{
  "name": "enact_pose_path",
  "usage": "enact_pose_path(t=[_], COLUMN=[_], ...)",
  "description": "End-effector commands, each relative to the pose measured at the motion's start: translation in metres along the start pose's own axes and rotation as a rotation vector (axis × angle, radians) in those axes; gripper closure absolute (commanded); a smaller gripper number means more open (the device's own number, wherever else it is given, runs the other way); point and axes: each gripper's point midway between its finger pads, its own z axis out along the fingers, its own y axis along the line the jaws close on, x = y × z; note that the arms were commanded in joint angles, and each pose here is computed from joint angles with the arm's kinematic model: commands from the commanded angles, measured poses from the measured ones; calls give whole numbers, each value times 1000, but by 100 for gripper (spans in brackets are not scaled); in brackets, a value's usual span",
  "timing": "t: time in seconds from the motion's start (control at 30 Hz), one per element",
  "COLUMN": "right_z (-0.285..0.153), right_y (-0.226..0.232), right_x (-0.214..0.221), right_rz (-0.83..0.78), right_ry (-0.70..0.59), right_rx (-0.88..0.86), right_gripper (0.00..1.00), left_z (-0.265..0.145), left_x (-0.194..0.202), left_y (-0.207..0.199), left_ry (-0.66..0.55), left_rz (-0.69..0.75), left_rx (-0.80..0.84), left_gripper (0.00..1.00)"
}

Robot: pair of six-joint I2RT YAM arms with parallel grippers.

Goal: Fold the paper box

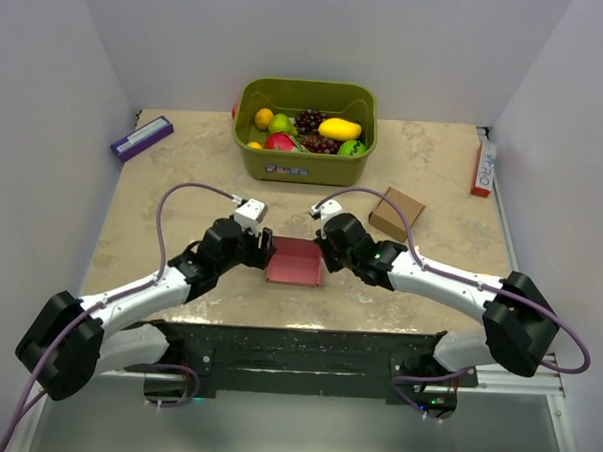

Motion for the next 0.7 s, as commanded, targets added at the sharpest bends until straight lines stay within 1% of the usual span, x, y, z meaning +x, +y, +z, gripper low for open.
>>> enact_pose_path(t=[0.0, 0.03, 0.1, 0.13, 0.53, 0.57, 0.6, 0.67], right_z=[0, 0, 0, 0, 3, 3, 3, 3], right_y=[3, 3, 3, 2, 2, 1, 0, -1], right_x=[-8, -9, -8, -9, -9, -9, -9, -11], right_rz=[-13, -13, -11, -11, -10, -8, -2, 12], right_ry=[-22, -22, -20, -22, -12, -13, -13, -17], right_rx=[-18, -18, -19, -12, -7, -1, 5, 17], right_gripper=[100, 100, 100, 100, 100, 100, 100, 100], left_z=[6, 6, 7, 8, 17, 17, 18, 20], left_x=[-17, -16, -16, -15, -12, -12, -10, -8], left_y=[-5, -7, -9, -9, -22, -23, -24, -24], left_ry=[-68, -67, -65, -60, -46, -43, -40, -29], left_rz=[35, 38, 45, 47, 105, 109, 114, 103], left_rx=[29, 36, 46, 45, 53, 52, 48, 34], left_gripper=[41, 47, 51, 55, 66, 67, 72, 76])
